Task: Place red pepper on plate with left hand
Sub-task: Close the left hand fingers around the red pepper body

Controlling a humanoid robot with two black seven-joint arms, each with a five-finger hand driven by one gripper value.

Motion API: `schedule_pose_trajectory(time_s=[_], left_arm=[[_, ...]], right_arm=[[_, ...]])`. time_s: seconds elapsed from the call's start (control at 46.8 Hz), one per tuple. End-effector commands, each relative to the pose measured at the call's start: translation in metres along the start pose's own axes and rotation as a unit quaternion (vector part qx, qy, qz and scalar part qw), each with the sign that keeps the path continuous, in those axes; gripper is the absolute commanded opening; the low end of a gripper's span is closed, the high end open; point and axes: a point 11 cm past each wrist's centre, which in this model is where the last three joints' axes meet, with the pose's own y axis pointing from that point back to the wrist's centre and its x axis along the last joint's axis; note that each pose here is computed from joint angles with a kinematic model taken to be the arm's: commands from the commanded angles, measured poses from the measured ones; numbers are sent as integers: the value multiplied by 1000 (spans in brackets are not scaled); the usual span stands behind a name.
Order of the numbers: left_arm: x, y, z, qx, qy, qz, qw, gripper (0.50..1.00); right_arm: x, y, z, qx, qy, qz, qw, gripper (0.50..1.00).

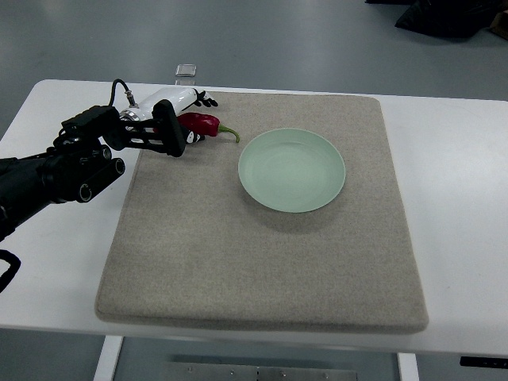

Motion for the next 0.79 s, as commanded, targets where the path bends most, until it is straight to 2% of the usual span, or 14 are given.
schedule_pose_trajectory(time_s=[0.0, 0.77], left_arm=[[-1, 0, -1, 1, 0, -2, 1000, 741], [-2, 0, -5, 12, -3, -1, 1000, 709]], right_arm=[[0, 0, 0, 0, 0, 0, 1000, 932], [0, 0, 0, 0, 0, 0, 1000, 932]])
